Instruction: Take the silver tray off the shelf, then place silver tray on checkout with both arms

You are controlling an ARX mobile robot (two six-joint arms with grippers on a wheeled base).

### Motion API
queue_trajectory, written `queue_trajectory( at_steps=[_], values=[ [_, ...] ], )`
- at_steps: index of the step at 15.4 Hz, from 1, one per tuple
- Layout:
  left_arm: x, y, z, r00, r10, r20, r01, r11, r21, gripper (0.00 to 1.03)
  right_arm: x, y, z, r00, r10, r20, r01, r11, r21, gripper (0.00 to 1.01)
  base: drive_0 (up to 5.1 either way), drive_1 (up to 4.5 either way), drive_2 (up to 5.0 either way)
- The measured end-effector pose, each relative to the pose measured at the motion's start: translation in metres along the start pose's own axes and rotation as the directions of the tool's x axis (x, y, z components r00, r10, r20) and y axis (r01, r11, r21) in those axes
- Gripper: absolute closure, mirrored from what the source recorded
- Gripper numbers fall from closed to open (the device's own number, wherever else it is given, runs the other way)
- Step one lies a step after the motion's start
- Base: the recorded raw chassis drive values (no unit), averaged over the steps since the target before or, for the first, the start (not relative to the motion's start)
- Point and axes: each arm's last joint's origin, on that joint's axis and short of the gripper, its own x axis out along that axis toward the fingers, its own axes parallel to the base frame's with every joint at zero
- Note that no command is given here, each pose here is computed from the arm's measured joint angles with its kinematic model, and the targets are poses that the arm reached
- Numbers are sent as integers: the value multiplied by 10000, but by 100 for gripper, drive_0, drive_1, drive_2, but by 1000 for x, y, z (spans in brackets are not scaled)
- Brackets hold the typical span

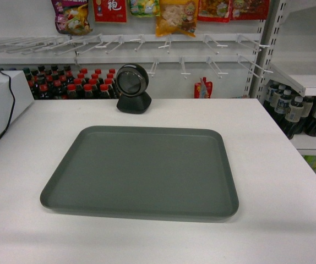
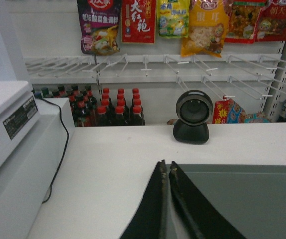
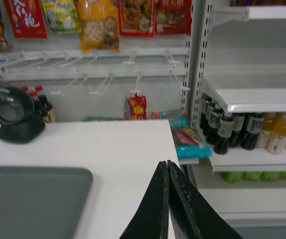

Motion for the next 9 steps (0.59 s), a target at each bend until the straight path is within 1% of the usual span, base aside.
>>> queue_trajectory(
  at_steps=[1, 2, 3, 4, 5, 6, 7, 8, 9],
  values=[
    [-11, 5, -1, 9998, -142, -117, 143, 9999, 49, 101, -15, -3, -5, 9993, -6, -364, 4, 10000, -63, 99, 0, 0, 0],
    [-20, 12, -7, 9990, 14, -457, -12, 10000, 56, 102, -24, -5, -6, 9973, 48, -726, -56, 9999, -116, 99, 0, 0, 0],
    [-28, 14, -9, 9983, 158, -564, -155, 9999, 60, 102, -33, -8, 0, 9979, 0, -650, -9, 9999, -130, 99, 0, 0, 0],
    [-36, 13, -6, 9991, 105, -413, -102, 9999, 57, 102, -42, -9, 9, 9997, 34, -236, -37, 9999, -98, 99, 0, 0, 0],
    [-43, 13, -3, 9996, 71, -269, -69, 10000, 56, 102, -52, -11, 13, 9999, 129, -62, -129, 9999, -89, 99, 0, 0, 0],
    [-49, 13, -3, 9996, 52, -288, -51, 10000, 59, 102, -60, -20, 10, 9995, 145, -265, -147, 9998, -95, 99, 0, 0, 0],
    [-56, 13, -5, 9992, 51, -388, -49, 10000, 55, 102, -69, -25, 6, 9987, -134, -485, 129, 9999, -102, 99, 0, 0, 0],
    [-61, 13, -5, 9989, 48, -456, -46, 10000, 55, 102, -76, -24, 6, 9988, -42, -479, 37, 9999, -102, 99, 0, 0, 0],
    [-68, 13, -5, 9992, 47, -407, -45, 10000, 59, 102, -82, -23, 10, 9996, 30, -297, -33, 9999, -100, 99, 0, 0, 0]
  ],
)
